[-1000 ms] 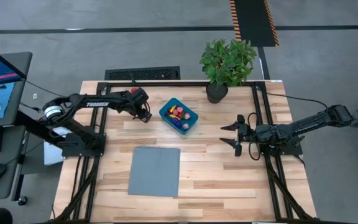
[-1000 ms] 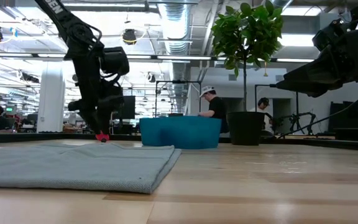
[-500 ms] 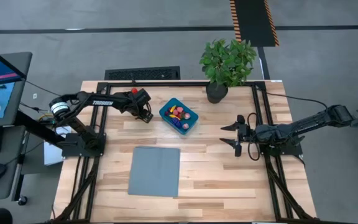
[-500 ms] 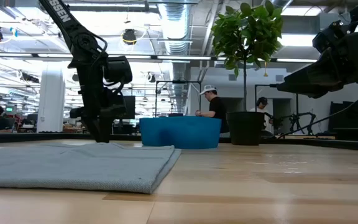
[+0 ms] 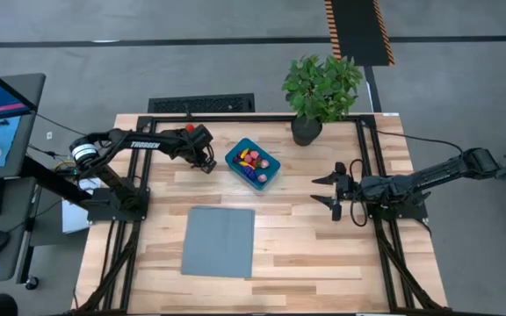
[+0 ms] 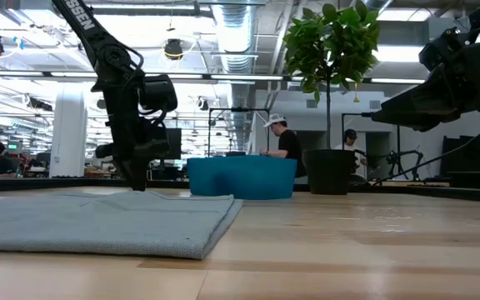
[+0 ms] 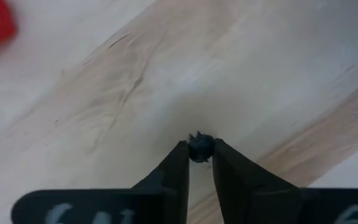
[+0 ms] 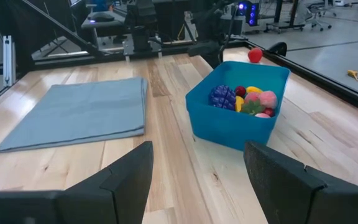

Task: Pick and placing Produce into tupperware
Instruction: Put the blueberry into the container

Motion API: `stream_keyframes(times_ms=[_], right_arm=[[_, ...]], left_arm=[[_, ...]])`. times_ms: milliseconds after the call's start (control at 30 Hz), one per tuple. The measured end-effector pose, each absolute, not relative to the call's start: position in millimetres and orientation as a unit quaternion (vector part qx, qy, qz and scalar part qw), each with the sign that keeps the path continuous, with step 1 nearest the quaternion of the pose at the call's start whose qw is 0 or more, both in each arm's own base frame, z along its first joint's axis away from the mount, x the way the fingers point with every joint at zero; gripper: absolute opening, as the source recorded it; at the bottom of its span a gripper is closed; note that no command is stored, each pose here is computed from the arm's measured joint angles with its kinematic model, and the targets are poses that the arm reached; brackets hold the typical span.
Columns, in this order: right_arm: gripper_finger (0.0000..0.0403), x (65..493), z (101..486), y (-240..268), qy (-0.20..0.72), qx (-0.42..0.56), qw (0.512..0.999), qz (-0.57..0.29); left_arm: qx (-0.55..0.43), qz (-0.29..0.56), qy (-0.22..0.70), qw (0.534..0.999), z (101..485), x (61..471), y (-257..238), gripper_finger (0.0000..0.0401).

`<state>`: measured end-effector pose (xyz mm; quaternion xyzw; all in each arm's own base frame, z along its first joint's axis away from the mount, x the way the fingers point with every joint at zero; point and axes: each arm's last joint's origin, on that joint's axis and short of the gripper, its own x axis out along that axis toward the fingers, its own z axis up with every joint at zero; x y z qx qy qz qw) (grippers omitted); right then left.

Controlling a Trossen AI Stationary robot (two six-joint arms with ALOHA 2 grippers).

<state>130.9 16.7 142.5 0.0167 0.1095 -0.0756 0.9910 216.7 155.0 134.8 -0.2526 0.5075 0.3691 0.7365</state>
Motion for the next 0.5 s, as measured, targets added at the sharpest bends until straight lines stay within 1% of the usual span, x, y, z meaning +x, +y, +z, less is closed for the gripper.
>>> stream_keyframes(times_ms=[100, 233, 400, 500], right_arm=[[0.0274, 131, 142, 17, 0.11, 0.017, 0.991, -0.075], [0.0274, 131, 142, 17, 0.11, 0.016, 0.991, -0.076], [0.0274, 131, 142, 17, 0.111, 0.016, 0.991, -0.076], [0.0274, 131, 142, 17, 0.111, 0.016, 0.991, -0.076]], left_arm=[[-0.245, 0.356, 0.509, 0.744, 137, 217, 155, 0.0051], [-0.242, 0.356, 0.489, 0.759, 147, 217, 154, 0.0064], [-0.235, 0.341, 0.465, 0.782, 167, 213, 149, 0.0062], [-0.222, 0.322, 0.446, 0.805, 183, 211, 141, 0.006]])
